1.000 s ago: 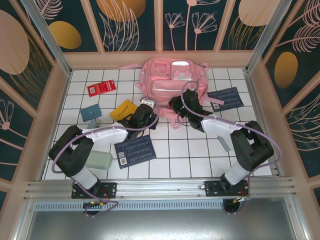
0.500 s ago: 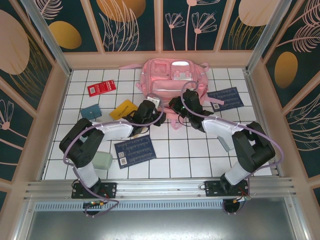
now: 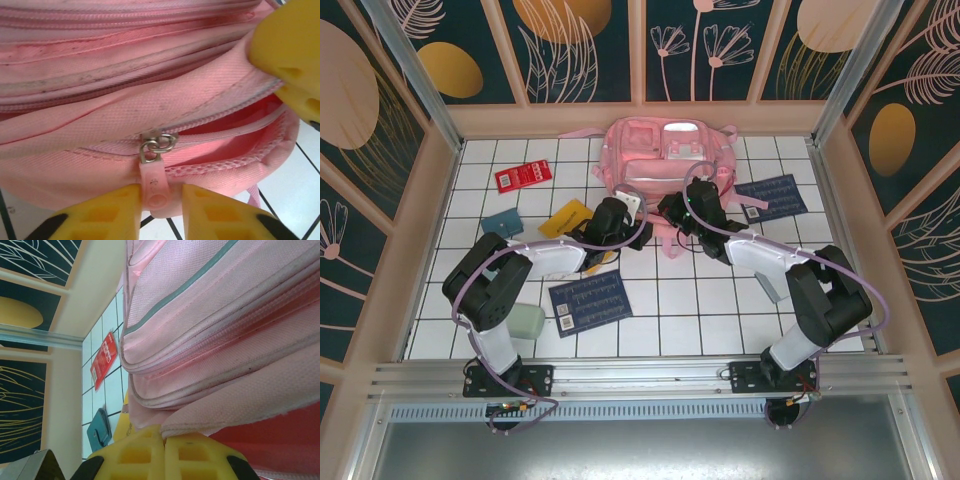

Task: Pack the student bag

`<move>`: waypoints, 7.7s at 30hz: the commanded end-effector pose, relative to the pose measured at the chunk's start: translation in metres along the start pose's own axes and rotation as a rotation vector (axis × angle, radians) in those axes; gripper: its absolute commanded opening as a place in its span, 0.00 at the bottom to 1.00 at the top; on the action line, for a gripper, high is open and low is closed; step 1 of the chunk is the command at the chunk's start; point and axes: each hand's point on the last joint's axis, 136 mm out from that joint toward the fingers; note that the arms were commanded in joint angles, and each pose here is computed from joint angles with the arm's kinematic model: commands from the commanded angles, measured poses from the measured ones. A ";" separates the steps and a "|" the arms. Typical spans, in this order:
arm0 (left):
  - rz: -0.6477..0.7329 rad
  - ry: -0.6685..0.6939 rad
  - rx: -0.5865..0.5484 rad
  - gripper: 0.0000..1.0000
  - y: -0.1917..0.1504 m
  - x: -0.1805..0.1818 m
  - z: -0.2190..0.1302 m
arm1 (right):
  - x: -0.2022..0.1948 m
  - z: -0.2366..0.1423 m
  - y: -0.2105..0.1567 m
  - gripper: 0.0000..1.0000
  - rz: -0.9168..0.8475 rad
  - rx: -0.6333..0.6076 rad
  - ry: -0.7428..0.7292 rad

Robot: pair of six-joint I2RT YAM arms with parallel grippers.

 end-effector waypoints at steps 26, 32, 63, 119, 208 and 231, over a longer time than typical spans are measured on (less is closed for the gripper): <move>-0.034 0.190 -0.046 0.00 0.025 0.062 -0.027 | 0.030 -0.040 0.023 0.00 -0.055 -0.079 0.112; -0.103 0.265 -0.021 0.00 0.031 0.100 -0.018 | 0.032 -0.049 0.023 0.00 -0.066 -0.085 0.122; -0.193 -0.166 -0.049 0.41 0.012 0.057 -0.028 | 0.050 -0.055 0.051 0.00 -0.087 -0.060 0.185; -0.072 -0.162 0.046 0.00 -0.005 0.041 -0.002 | 0.051 -0.065 0.063 0.00 -0.070 -0.087 0.189; -0.636 0.447 -0.004 0.63 -0.083 0.160 -0.145 | -0.012 -0.070 -0.220 0.00 -0.817 0.525 0.162; -0.650 0.407 0.055 0.64 -0.103 0.156 -0.135 | -0.069 -0.040 -0.277 0.00 -0.965 0.607 -0.059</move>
Point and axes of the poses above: each hand's point on the last joint's axis, 136 mm out from that joint toward the fingers, its own z axis out along the fingers, its own x axis along the line the jaws close on, y = z × x, and after that the axes turned 1 degree about -z, right-handed
